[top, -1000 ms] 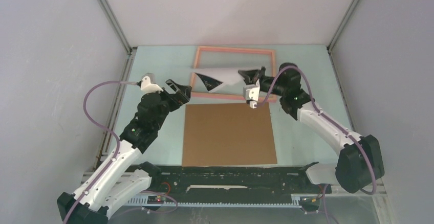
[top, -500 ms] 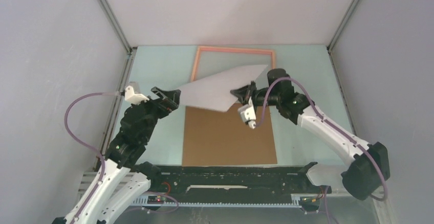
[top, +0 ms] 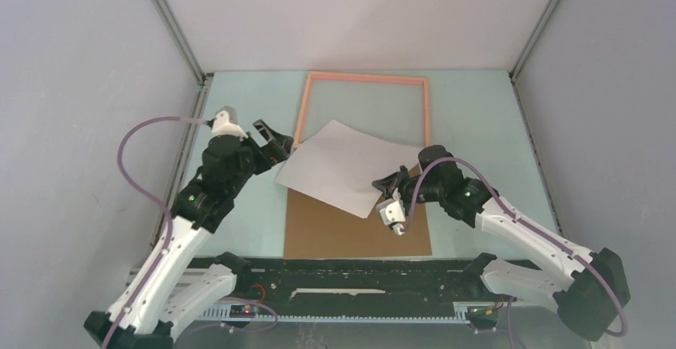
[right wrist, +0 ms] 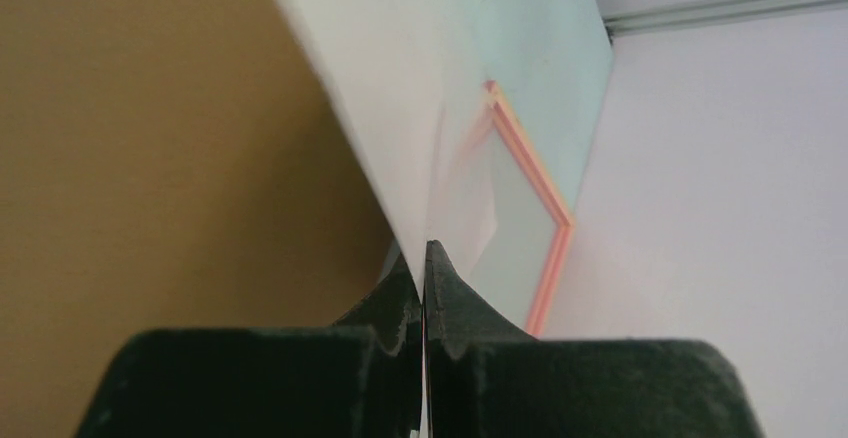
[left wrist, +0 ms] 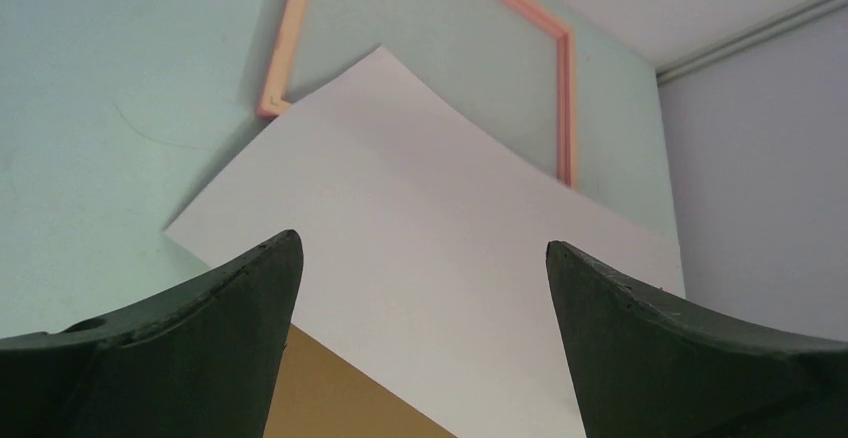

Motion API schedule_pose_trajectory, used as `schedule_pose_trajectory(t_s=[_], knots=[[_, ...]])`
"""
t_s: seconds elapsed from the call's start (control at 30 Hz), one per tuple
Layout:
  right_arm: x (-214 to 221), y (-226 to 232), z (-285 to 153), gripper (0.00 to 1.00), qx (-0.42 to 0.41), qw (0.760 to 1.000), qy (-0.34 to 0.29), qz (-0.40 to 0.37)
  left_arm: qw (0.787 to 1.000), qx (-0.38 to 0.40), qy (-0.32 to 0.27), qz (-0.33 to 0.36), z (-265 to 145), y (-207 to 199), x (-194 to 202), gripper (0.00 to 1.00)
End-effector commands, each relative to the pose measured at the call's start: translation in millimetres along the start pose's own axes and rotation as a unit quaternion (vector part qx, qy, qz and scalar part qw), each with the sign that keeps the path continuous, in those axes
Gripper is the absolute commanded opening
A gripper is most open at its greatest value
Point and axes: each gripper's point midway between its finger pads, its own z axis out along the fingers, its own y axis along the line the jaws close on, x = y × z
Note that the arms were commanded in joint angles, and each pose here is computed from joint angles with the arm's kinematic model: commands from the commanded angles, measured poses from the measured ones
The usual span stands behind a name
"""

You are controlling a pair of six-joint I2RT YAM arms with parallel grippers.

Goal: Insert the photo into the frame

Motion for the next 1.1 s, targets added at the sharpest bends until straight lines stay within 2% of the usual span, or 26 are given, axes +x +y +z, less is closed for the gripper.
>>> schedule_pose_trajectory(t_s=[0.0,0.13,0.37,0.77,0.93,1.07], knots=[[-16.0,14.0,-6.6,0.00,0.001,1.000,-0.001,0.025,0.998,0.034,0.049,0.006,24.9,-4.3,27.1,1.00],[-11.0,23.9,-8.4,0.00,0.022,0.999,0.008,0.042,0.996,0.014,0.092,0.004,48.8,9.0,47.2,1.00],[19.6,28.2,-1.5,0.00,0.023,0.998,0.003,0.066,0.991,0.056,0.122,-0.017,68.5,1.0,71.7,1.00],[72.5,-15.7,-4.1,0.00,0.053,0.997,0.015,0.047,0.991,0.067,0.113,-0.018,78.0,-3.1,69.7,1.00],[93.2,-28.6,-2.8,0.00,0.041,0.998,0.005,0.053,0.991,0.072,0.115,-0.020,84.3,-6.3,70.1,1.00],[115.2,-28.4,1.5,0.15,0.043,0.997,0.016,0.063,0.990,0.077,0.114,-0.021,87.9,-9.5,68.7,1.00]])
